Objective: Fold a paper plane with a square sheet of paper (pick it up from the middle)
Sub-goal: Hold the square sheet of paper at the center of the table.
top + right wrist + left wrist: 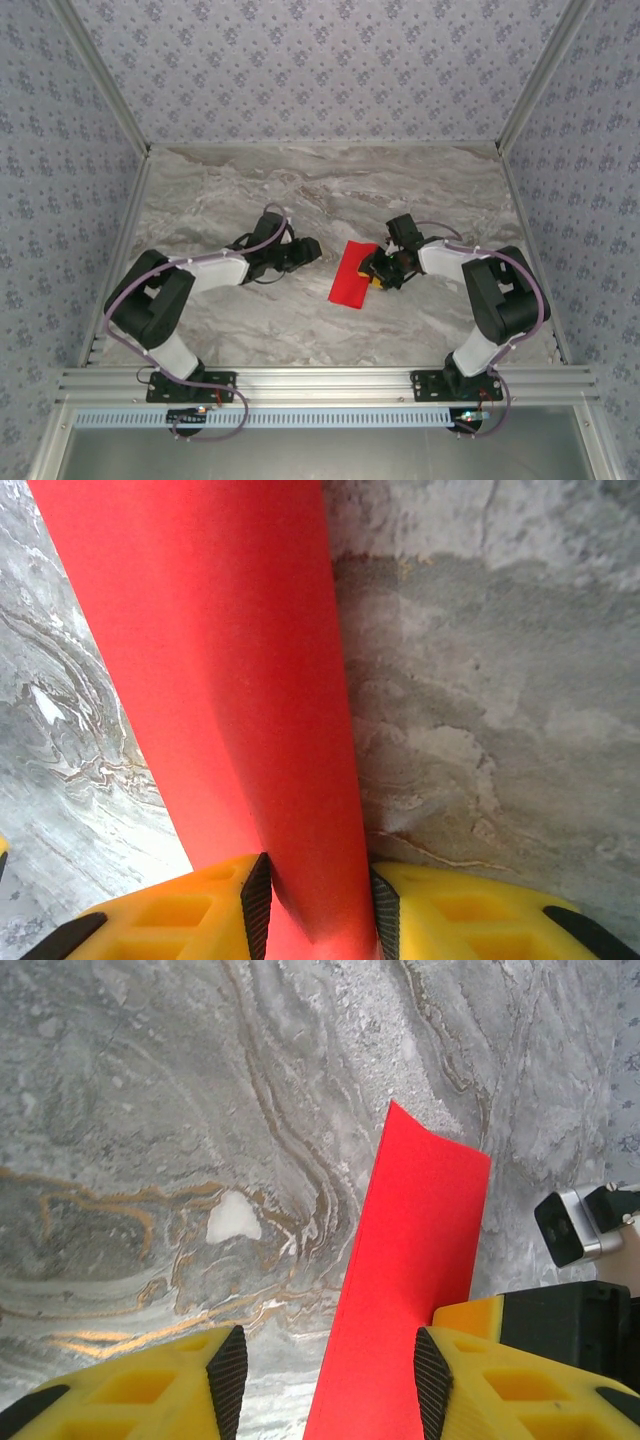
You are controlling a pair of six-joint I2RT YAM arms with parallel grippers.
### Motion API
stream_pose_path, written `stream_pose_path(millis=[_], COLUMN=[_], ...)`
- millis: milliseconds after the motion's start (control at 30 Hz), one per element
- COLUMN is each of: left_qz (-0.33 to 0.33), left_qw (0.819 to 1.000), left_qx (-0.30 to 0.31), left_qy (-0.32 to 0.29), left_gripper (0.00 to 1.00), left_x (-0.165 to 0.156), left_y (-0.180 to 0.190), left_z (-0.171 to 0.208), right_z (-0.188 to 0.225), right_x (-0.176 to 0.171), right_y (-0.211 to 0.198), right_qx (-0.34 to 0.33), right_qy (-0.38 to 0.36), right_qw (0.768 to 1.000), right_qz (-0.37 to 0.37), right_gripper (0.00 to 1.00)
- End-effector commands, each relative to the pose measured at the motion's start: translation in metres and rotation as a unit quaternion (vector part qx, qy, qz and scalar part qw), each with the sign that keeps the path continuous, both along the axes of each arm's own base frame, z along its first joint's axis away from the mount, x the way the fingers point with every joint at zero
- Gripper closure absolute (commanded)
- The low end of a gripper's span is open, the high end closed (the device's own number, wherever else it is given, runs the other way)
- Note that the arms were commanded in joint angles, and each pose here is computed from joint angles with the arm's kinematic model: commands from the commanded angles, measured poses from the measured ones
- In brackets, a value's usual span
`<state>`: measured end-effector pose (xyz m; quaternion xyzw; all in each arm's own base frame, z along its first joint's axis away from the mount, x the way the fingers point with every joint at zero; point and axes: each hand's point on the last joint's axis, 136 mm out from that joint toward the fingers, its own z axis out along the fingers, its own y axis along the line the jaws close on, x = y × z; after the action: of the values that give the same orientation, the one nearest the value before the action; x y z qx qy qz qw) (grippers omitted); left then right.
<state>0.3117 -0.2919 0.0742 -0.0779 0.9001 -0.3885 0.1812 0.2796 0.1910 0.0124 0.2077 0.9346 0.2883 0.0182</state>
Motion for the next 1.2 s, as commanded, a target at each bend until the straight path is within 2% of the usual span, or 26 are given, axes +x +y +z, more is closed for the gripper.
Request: stream_pose_path(millis=[0, 367, 600, 933, 1167], left_qz=[-0.019, -0.086, -0.113, -0.162, -0.169], left_qw=[1.000, 0.996, 0.994, 0.986, 0.985], left_qx=[-0.001, 0.003, -0.011, -0.018, -0.016], left_qy=[-0.022, -0.028, -0.010, 0.018, 0.033], left_gripper=[0.49, 0.51, 0.59, 0.75, 0.80], left_x=[0.007, -0.002, -0.007, -0.019, -0.021], left_y=[-0.010, -0.042, -0.057, -0.079, -0.082], left_z=[0.008, 0.006, -0.001, -0.013, -0.023], right_z=[-0.068, -0.087, -0.091, -0.102, -0.104], right_x=[-0.034, -0.046, -0.049, -0.056, -0.057], right_y=[-0.055, -0.064, -0.068, -0.070, -0.070], right_qx=[-0.135, -0.167, -0.185, -0.198, -0.208], right_qy=[0.083, 0.120, 0.127, 0.139, 0.141], right_qw=[0.986, 0.978, 0.974, 0.970, 0.968], right_qz=[-0.046, -0.042, -0.039, -0.027, -0.007], right_gripper=[0.62, 0.58, 0.59, 0.59, 0.60])
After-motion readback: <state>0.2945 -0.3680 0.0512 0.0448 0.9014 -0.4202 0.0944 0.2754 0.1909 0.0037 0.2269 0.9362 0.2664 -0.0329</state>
